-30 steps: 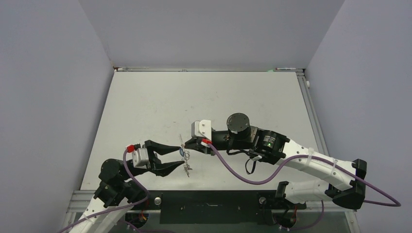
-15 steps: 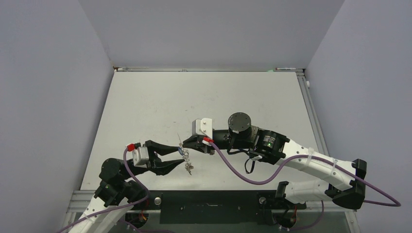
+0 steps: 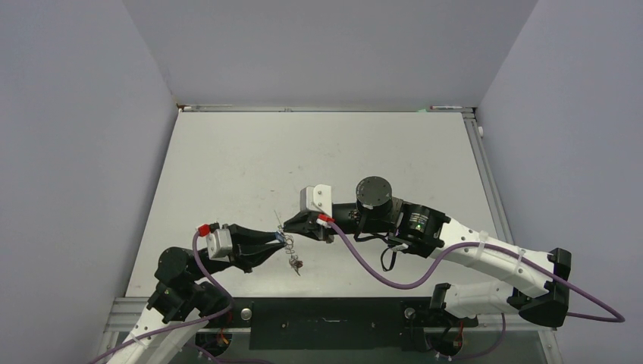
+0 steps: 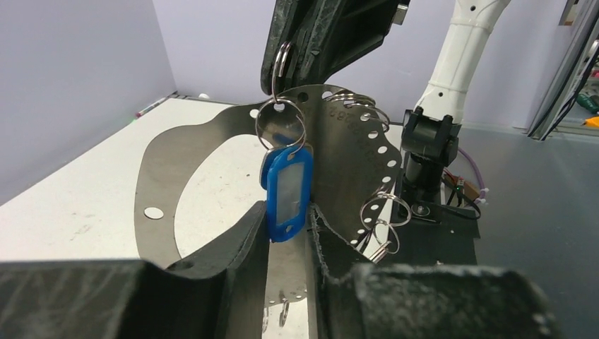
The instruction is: Put the keys on the keyring
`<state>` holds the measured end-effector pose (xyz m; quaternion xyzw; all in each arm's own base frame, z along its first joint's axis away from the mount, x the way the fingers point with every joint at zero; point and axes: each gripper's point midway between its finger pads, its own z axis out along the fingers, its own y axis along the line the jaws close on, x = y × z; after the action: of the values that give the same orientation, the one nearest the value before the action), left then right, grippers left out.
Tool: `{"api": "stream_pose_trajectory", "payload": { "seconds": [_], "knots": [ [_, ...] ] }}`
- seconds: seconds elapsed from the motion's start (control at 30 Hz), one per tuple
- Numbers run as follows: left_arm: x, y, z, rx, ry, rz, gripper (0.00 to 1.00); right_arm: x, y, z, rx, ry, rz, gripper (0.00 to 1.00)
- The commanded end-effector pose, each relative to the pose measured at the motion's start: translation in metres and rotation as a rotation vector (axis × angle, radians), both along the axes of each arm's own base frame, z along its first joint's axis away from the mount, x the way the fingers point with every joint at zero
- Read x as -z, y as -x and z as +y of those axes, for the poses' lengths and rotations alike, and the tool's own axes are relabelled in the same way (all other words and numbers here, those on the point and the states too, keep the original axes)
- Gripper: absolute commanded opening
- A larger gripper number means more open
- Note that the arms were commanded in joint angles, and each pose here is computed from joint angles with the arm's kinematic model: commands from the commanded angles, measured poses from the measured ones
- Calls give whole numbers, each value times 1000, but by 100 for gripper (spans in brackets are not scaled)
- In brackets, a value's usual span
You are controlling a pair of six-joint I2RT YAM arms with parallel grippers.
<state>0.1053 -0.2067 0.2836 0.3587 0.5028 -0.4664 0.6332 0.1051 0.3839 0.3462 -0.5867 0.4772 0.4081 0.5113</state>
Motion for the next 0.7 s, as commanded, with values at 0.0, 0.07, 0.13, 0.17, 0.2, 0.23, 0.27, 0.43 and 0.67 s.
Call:
{"api": "stream_pose_trajectory", "payload": {
  "seconds": [0.0, 0.07, 0.13, 0.17, 0.2, 0.23, 0.27, 0.43, 0.67],
  "knots": [
    [-13, -1, 3, -24, 23, -38, 8, -29, 5, 2, -25, -104, -35, 5],
    [-13, -1, 4, -27, 24, -40, 0, -27, 4, 1, -19, -101, -35, 5],
    [-14, 0, 5, -28, 27, -46, 0, -25, 3, 0, -14, -96, -35, 5],
    [-14, 0, 5, -28, 28, -50, 0, -25, 3, -1, -11, -95, -37, 5],
    [-15, 0, 6, -30, 30, -53, 0, -23, 3, -2, -7, -91, -37, 5],
    [-15, 1, 6, -29, 30, -56, 0, -22, 1, -3, 0, -88, -37, 5],
    [-16, 2, 6, -26, 29, -59, 0, -22, 1, -4, 3, -86, -38, 5],
    [-16, 4, 6, -15, 22, -71, 0, -19, -1, -7, 20, -76, -42, 5],
    [-17, 2, 8, -37, 18, -77, 0, -12, 0, -9, 11, -45, -42, 5]
  ]
}}
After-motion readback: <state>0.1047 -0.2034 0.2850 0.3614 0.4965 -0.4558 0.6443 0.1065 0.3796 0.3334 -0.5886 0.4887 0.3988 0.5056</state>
